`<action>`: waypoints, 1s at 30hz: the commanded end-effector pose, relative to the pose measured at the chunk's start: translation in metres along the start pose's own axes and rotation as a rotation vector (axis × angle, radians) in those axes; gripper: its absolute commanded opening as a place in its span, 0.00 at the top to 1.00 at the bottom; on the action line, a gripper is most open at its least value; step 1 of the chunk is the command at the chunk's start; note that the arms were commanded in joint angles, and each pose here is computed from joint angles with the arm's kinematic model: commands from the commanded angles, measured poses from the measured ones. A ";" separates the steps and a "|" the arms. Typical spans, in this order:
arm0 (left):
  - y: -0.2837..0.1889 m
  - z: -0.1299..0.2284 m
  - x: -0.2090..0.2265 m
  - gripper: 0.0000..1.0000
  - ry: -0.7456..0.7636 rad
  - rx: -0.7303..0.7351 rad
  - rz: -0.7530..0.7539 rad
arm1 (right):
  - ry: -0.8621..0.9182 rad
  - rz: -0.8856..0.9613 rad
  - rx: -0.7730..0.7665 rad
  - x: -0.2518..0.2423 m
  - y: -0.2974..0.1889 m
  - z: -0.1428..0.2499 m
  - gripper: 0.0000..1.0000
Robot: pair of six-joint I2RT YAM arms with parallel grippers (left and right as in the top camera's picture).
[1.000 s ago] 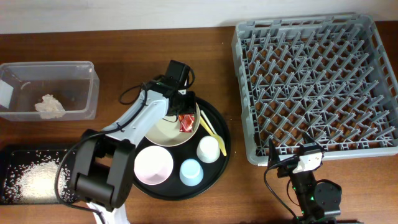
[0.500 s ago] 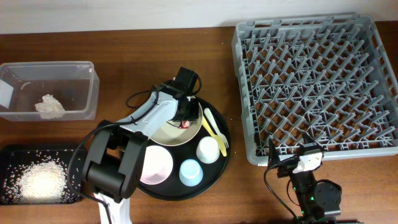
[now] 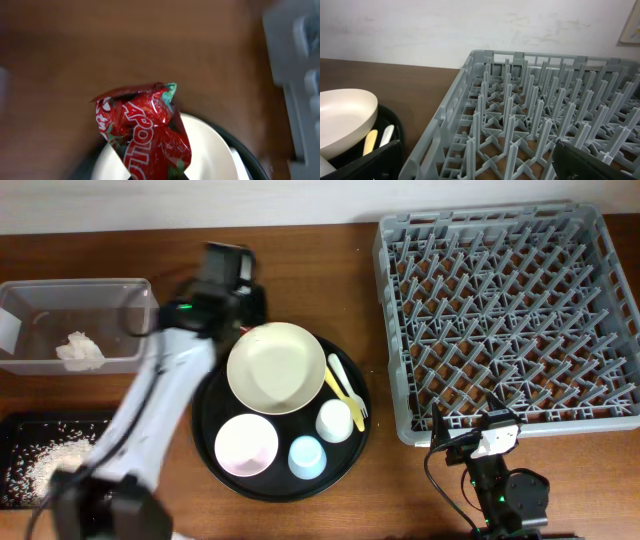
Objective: Sort waste into correct bins and load items into the dishwasher rack
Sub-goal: 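Carry the red wrapper to the clear bin and release it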
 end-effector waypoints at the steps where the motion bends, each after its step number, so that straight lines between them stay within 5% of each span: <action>1: -0.044 -0.035 0.078 1.00 -0.048 -0.122 -0.161 | 0.005 0.003 0.002 -0.001 0.000 0.002 0.02; 8: -0.051 -0.032 0.219 1.00 -0.280 -0.115 -0.376 | 0.005 0.003 0.002 -0.001 0.000 0.002 0.02; 12: -0.015 -0.016 0.274 1.00 -0.361 -0.062 -0.442 | 0.005 0.003 0.002 -0.001 0.000 0.002 0.02; 18: 0.040 0.007 0.300 0.98 -0.342 0.021 -0.456 | 0.005 0.003 0.002 -0.001 0.000 0.002 0.02; 22: 0.044 0.001 0.302 0.80 -0.339 -0.008 -0.455 | 0.005 0.003 0.002 -0.001 0.000 0.002 0.02; 27: 0.046 -0.007 0.299 0.81 -0.336 -0.038 -0.422 | 0.005 0.003 0.002 -0.001 0.000 0.002 0.02; 30: 0.047 -0.004 0.298 0.91 -0.337 -0.028 -0.422 | 0.005 0.003 0.002 -0.001 0.000 0.002 0.02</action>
Point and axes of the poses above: each gripper's point midway between its finger pads, its own y axis out along the fingers, its own x axis along the line the jaws close on, z = x × y, the point moved 1 cm from there along -y, back along the fingers, and after that the axes turned 2 degrees about -y, right-handed, at the moved point
